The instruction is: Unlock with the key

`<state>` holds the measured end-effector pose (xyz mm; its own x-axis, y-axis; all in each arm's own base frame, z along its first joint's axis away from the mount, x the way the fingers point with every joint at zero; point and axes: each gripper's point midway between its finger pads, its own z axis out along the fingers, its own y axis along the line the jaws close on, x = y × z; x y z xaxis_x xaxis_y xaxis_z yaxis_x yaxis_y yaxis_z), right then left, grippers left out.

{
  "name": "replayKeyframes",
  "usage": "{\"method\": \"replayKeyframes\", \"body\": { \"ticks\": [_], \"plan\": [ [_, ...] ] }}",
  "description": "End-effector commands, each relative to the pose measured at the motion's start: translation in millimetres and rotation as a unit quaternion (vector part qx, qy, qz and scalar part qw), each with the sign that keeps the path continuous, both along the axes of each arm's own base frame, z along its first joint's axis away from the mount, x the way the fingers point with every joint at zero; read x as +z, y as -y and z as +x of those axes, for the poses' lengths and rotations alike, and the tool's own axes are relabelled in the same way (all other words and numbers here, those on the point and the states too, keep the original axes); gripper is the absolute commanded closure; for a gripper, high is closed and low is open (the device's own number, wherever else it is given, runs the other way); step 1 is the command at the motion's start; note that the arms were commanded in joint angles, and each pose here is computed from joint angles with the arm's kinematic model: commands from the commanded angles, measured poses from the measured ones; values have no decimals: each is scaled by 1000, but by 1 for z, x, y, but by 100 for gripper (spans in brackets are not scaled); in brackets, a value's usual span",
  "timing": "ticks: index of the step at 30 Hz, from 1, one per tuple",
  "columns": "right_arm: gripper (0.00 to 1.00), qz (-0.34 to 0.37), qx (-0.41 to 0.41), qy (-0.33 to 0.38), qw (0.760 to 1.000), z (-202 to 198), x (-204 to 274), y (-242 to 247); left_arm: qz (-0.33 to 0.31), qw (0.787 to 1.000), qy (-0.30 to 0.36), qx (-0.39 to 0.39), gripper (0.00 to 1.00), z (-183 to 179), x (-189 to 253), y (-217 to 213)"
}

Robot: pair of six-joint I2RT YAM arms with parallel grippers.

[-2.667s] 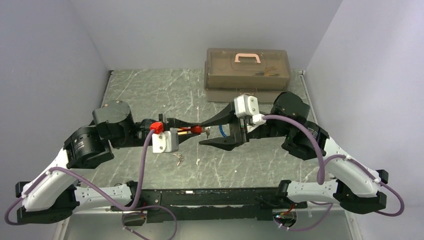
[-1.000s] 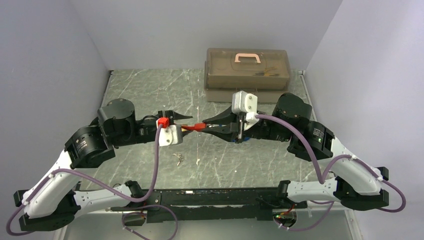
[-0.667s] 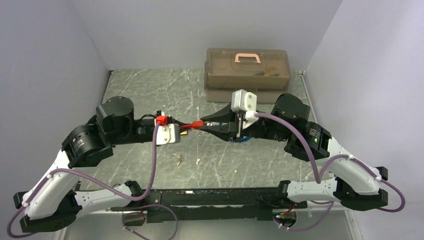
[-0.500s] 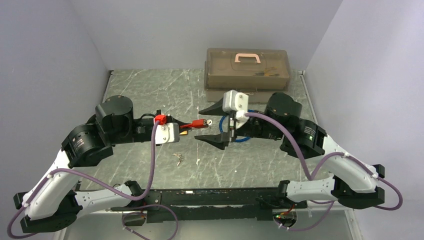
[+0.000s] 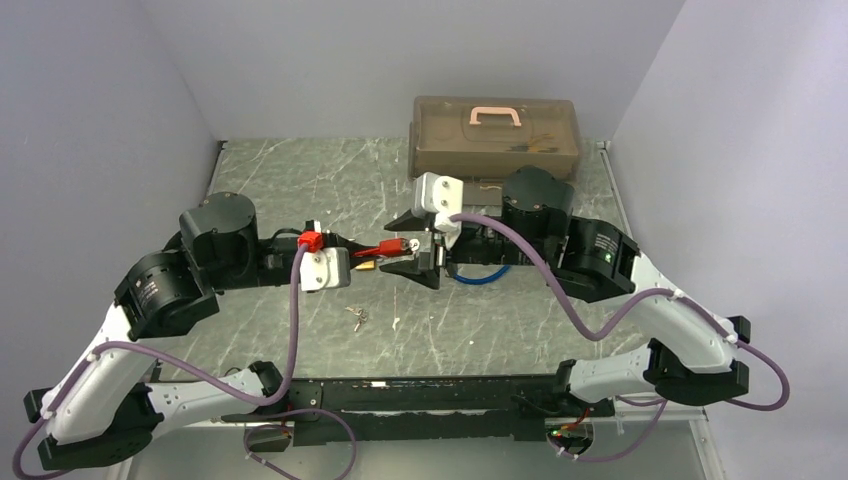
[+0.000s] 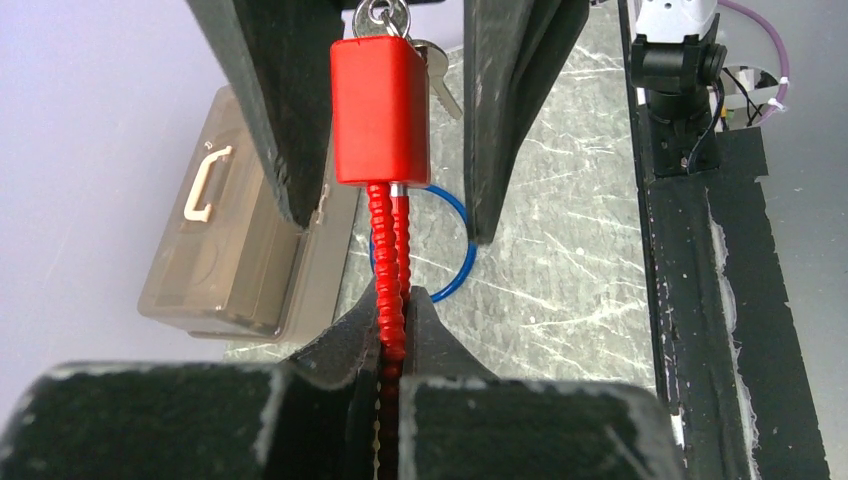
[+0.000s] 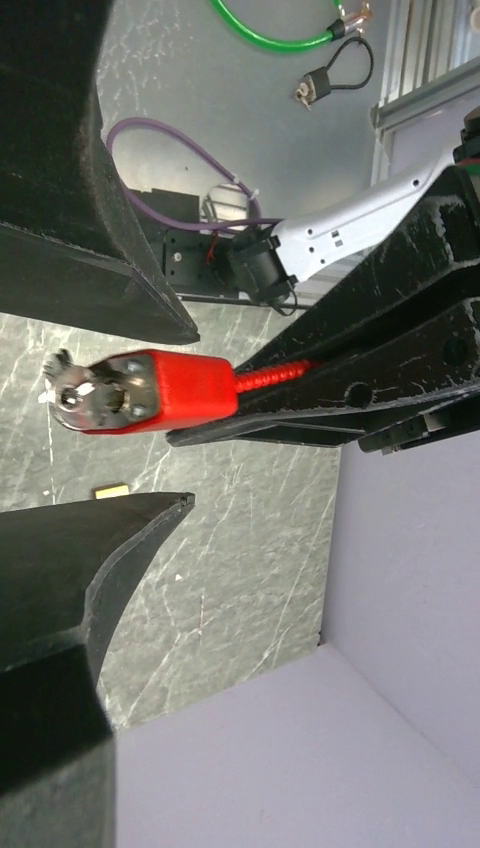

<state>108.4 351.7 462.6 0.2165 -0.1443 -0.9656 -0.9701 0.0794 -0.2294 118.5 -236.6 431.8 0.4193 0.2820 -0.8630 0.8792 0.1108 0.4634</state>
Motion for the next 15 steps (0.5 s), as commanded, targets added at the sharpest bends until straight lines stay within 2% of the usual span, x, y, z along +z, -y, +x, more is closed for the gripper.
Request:
{"method": "replayKeyframes", "body": {
  "ticks": [1, 10, 15],
  "plan": [
    [41, 37, -6, 24, 999, -8, 33, 23, -16, 1000, 19, 5, 100, 1, 11, -4],
    [45, 58, 2, 35, 998, -11, 47, 25, -9, 1000, 8, -2, 100, 0, 8, 1],
    [58, 39, 6, 35, 999, -10, 39, 20, -15, 1000, 8, -2, 100, 2, 15, 2]
  ]
}}
